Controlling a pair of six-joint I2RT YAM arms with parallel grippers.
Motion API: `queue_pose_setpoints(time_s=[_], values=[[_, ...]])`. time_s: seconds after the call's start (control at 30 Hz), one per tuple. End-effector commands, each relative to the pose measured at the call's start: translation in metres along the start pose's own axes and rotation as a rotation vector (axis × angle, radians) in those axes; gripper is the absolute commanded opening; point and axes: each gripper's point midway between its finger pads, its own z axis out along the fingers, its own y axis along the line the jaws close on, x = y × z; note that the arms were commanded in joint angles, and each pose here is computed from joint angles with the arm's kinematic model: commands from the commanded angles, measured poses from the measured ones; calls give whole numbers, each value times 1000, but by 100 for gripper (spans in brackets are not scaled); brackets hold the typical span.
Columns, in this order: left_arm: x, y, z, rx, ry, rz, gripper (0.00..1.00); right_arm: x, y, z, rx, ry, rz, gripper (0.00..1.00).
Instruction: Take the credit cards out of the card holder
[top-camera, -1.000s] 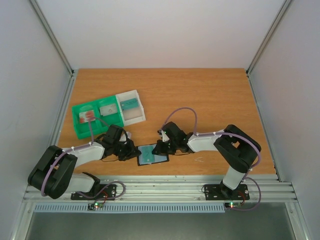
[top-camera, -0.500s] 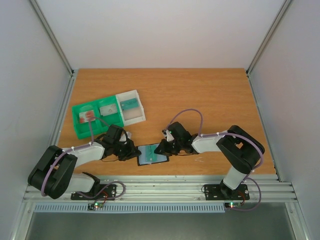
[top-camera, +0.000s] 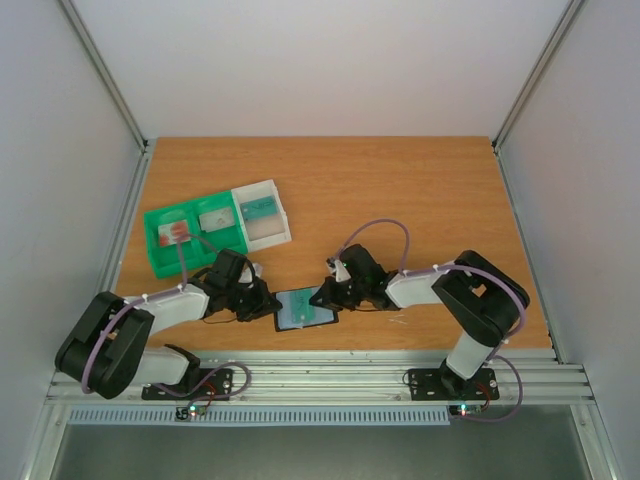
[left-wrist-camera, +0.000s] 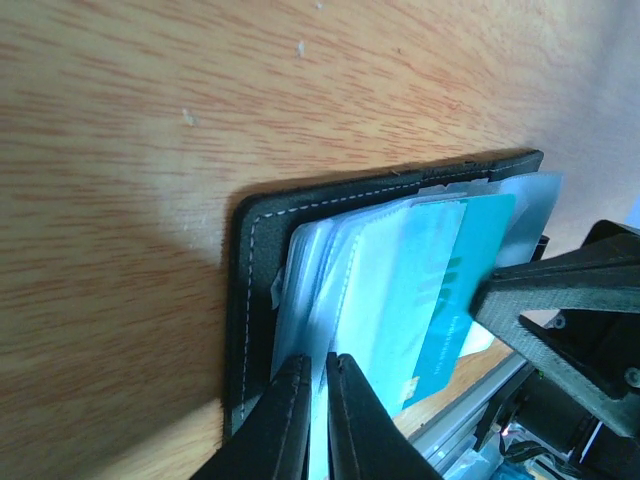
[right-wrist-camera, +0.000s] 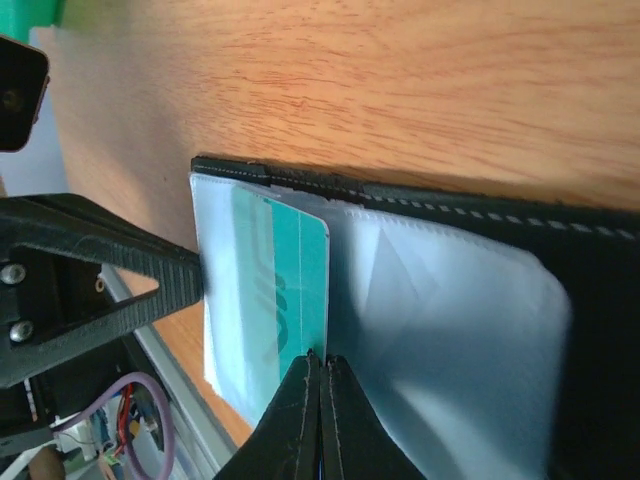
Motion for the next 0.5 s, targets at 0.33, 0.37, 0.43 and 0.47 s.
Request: queue_pose_setpoints(time_s=[0.33,0.37,0.43,0.47], values=[[-7,-51,-29,134,-68,39,33,-8,33,-62,11,-118,7,1],[-7,-59,-35,159,-79,48,37,-9,39,-66,-4,-127,1,1],[-6,-77,-48,221,-100,68,45,-11,54,-74,-41,-142,-6,1],[-5,-84,-52,247,-107,76,48,-10,59,-77,-58,-140,-2,1]])
